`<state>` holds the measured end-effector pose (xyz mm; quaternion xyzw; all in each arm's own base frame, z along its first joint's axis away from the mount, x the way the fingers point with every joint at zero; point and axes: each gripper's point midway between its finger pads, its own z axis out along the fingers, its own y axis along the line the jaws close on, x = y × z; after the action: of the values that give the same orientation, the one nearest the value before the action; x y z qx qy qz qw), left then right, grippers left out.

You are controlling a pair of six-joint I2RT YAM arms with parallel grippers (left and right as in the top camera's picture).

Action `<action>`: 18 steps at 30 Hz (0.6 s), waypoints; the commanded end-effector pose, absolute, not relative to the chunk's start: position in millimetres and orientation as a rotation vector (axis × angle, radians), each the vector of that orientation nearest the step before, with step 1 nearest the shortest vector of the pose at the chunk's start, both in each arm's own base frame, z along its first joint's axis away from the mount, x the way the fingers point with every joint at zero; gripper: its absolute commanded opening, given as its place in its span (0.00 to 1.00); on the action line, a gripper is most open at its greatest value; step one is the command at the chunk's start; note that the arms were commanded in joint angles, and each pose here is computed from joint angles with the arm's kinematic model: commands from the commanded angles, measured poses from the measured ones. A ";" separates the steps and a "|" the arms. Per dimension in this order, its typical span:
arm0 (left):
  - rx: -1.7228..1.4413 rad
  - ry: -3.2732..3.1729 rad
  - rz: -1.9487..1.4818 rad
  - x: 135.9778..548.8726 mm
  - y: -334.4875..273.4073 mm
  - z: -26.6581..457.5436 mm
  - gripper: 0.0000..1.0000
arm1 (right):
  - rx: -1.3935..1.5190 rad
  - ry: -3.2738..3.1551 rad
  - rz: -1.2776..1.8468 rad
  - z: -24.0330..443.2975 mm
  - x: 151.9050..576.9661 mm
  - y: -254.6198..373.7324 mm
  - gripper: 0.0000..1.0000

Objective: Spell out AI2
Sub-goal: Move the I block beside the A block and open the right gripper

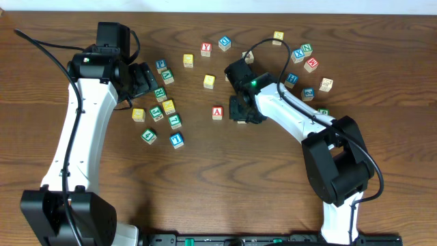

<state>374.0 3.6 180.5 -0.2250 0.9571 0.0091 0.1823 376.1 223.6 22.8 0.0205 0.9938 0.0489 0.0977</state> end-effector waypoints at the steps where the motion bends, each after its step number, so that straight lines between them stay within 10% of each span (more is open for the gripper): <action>1: -0.630 2.695 0.053 374.7 6.8 182.7 0.98 | 0.016 2.926 0.146 22.8 377.4 226.6 0.27; 18: -0.630 2.695 0.053 374.7 6.8 182.7 0.98 | -0.062 2.829 0.273 31.4 397.6 248.6 0.27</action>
<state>374.0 3.6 180.5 -0.2250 0.9571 0.0091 0.1823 401.3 245.4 32.5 -0.0099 0.9840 0.0952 0.1503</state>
